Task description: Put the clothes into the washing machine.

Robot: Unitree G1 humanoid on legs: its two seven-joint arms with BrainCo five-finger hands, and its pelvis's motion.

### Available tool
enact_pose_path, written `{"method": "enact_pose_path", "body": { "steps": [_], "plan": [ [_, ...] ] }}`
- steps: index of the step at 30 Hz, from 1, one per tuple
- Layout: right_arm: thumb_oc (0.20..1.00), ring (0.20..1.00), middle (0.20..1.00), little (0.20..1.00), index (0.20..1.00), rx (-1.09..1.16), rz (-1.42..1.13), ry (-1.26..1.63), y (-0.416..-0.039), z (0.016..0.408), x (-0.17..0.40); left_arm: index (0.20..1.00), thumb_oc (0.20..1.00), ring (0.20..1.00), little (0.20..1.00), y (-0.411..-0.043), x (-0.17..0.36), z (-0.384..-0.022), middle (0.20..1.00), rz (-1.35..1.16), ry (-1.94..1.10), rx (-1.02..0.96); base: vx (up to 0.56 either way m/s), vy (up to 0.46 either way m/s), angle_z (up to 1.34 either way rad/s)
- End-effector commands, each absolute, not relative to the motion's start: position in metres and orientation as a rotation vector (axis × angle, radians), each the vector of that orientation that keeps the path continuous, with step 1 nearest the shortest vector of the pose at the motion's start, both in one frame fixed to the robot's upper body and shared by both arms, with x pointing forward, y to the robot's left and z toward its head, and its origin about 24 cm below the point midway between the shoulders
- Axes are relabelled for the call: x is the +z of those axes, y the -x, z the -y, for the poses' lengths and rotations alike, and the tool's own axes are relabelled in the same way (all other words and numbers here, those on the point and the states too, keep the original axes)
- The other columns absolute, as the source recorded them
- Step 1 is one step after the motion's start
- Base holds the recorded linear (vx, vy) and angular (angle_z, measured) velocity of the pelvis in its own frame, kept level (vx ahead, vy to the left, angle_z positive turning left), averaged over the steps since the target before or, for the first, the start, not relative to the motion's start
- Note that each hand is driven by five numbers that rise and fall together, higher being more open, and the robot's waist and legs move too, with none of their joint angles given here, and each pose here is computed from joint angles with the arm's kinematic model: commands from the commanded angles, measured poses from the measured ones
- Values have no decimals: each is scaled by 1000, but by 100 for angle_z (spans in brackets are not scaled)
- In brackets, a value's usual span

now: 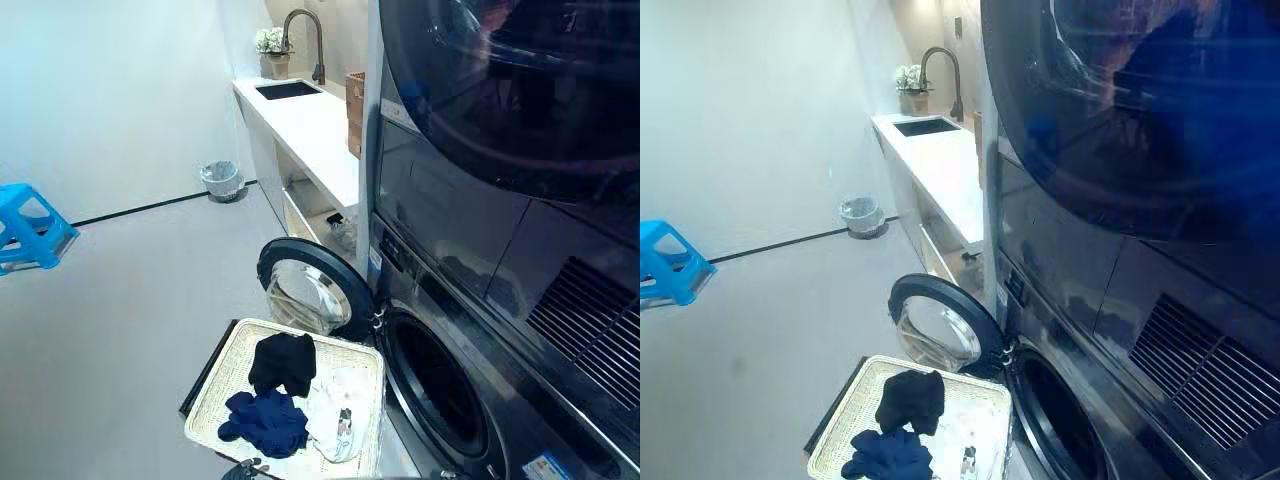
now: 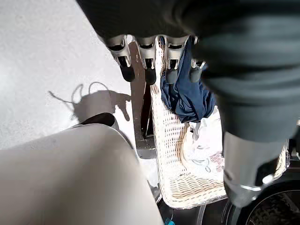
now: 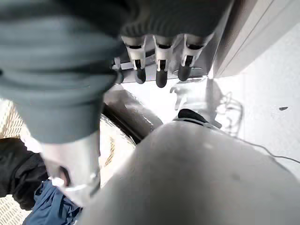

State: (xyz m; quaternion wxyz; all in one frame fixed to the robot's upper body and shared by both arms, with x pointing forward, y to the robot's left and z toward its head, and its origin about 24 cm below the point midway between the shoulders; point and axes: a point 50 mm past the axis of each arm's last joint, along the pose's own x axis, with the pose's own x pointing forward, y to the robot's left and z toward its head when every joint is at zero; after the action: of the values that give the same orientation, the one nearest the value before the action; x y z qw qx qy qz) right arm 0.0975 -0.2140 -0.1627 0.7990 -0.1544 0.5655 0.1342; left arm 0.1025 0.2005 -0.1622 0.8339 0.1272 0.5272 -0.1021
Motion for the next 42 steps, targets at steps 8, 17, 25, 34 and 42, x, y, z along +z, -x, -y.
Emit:
{"method": "enact_pose_path", "body": {
  "steps": [8,17,25,34,42],
  "plan": [
    [1000,1000,1000,1000,1000,363,-1128,342,-123,188,-160,1000,1000,1000,1000,-126,-158,-194,1000,-1071,-265,-175,51,18,-2],
    [1000,1000,1000,1000,1000,349,-1107,323,-127,185,-159,1000,1000,1000,1000,-129,-157,-195,1000,-1046,-352,-149,27,-2,1],
    [1000,1000,1000,1000,1000,275,-903,236,-164,181,-142,1000,1000,1000,1000,-148,-150,-193,1000,-962,-384,-148,-13,-6,0],
    [1000,1000,1000,1000,1000,219,-489,231,-236,164,-87,1000,1000,1000,1000,-176,-135,-191,1000,-827,-378,-106,-87,-13,-2],
    [1000,1000,1000,1000,1000,193,-143,325,-287,138,-19,1000,1000,1000,1000,-202,-121,-189,1000,-738,-351,-70,-73,8,1]
  ]
}}
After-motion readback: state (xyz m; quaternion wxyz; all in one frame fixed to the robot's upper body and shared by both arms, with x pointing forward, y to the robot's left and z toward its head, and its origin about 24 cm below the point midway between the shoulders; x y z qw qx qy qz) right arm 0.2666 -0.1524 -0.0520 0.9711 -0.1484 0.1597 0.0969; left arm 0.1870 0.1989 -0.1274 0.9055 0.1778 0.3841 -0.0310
